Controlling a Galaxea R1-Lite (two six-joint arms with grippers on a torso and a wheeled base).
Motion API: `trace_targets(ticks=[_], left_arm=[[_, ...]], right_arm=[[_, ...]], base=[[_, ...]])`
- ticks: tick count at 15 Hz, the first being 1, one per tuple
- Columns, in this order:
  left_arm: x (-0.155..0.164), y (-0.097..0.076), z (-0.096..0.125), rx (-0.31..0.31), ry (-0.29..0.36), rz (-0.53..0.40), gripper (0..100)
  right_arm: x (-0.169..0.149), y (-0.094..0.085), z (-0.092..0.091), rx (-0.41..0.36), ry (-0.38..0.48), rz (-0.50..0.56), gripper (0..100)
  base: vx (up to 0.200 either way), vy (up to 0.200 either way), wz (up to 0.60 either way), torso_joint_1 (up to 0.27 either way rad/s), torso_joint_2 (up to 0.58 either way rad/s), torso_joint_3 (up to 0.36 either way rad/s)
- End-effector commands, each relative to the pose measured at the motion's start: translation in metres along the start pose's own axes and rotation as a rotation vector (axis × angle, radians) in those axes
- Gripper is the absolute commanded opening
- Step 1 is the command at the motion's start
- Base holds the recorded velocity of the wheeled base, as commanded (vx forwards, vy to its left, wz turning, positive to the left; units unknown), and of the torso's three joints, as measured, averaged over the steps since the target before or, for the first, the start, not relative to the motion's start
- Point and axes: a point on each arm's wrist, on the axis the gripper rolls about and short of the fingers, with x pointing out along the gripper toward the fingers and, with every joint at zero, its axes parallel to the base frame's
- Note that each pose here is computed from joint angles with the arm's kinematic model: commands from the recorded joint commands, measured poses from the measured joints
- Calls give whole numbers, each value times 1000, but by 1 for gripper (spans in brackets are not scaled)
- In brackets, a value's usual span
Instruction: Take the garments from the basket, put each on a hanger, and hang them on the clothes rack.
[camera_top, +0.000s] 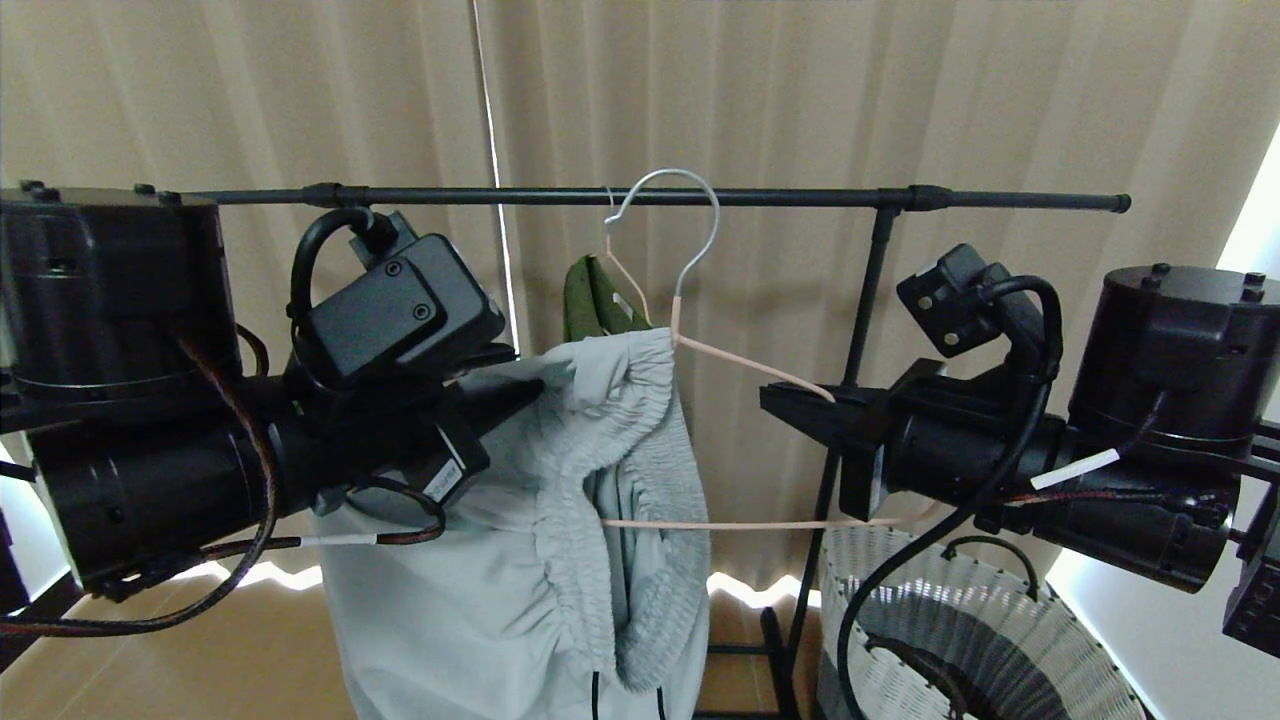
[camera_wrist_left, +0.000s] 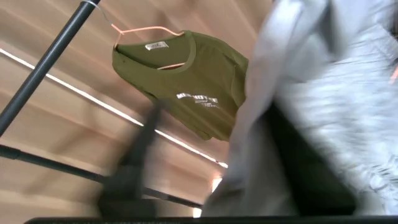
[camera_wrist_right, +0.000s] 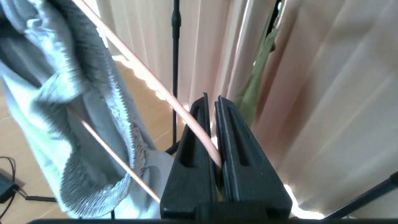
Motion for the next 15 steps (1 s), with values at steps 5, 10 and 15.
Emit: trace_targets(ticks=[5,10,15], left_arm=[[0,1,-2,-2,7,6,0],[-2,5,-7,-7,24,31,0],[-2,14,-25,-49,133,122,0]], right_arm=[[1,0,0,-6,-1,1,0],[1,0,-2,-6,7,-2,100],[-2,0,-8,-5,25,-4,100]], base=[[0,0,0,0,0,0],[0,0,0,0,0,0],[0,0,0,0,0,0]])
